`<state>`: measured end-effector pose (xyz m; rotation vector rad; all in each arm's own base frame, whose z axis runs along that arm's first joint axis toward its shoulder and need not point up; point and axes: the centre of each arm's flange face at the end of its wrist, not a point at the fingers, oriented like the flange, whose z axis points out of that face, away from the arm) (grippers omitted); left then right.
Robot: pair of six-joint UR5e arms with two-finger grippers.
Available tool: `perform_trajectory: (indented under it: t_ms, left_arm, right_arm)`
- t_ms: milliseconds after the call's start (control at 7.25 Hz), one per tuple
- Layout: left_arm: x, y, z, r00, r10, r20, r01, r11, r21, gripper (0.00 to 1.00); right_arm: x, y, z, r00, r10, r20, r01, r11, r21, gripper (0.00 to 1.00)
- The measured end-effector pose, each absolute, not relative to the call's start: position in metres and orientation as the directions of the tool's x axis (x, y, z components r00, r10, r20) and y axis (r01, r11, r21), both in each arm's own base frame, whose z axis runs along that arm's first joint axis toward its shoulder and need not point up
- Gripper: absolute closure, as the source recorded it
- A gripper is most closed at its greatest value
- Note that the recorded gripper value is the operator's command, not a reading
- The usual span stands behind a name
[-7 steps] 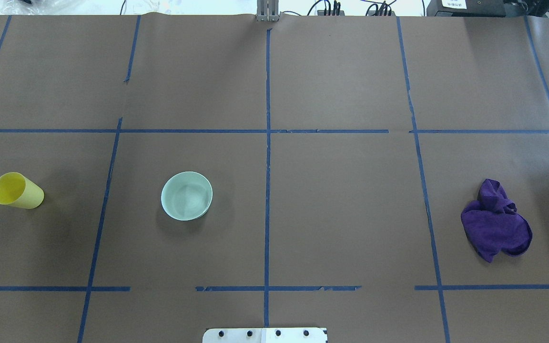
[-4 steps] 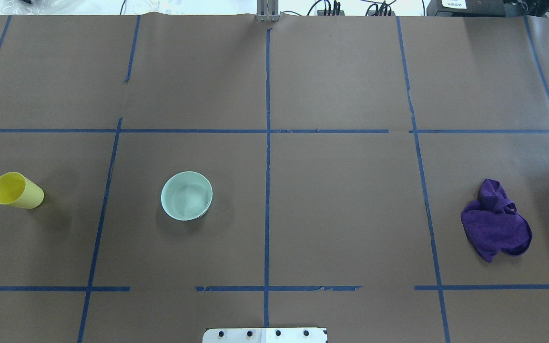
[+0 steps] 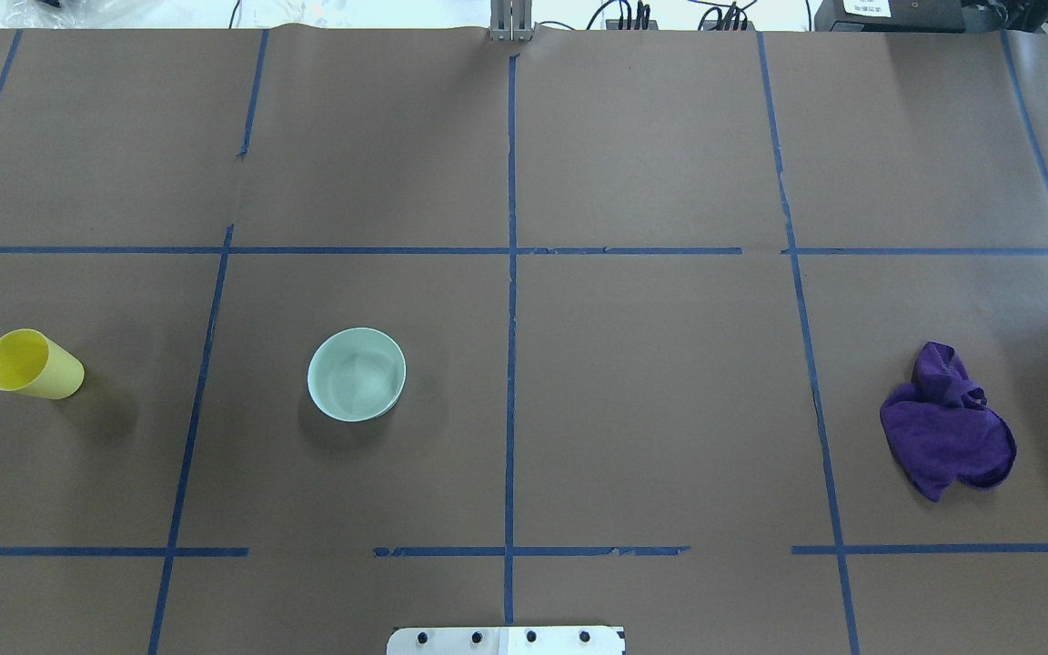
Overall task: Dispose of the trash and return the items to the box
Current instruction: 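Move the left gripper toward the yellow cup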
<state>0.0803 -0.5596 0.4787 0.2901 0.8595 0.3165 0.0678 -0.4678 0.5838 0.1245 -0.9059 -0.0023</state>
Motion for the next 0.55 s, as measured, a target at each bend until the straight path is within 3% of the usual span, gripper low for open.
perform_trajectory:
  t_ms: [552]
  left_arm:
    - [0.120, -0.514, 0.535, 0.687, 0.256, -0.680, -0.075, 0.956, 0.285, 0.00]
  right_arm:
    - [0.056, -0.475, 0.574, 0.616, -0.083, 0.784, -0.028, 0.991, 0.127, 0.00]
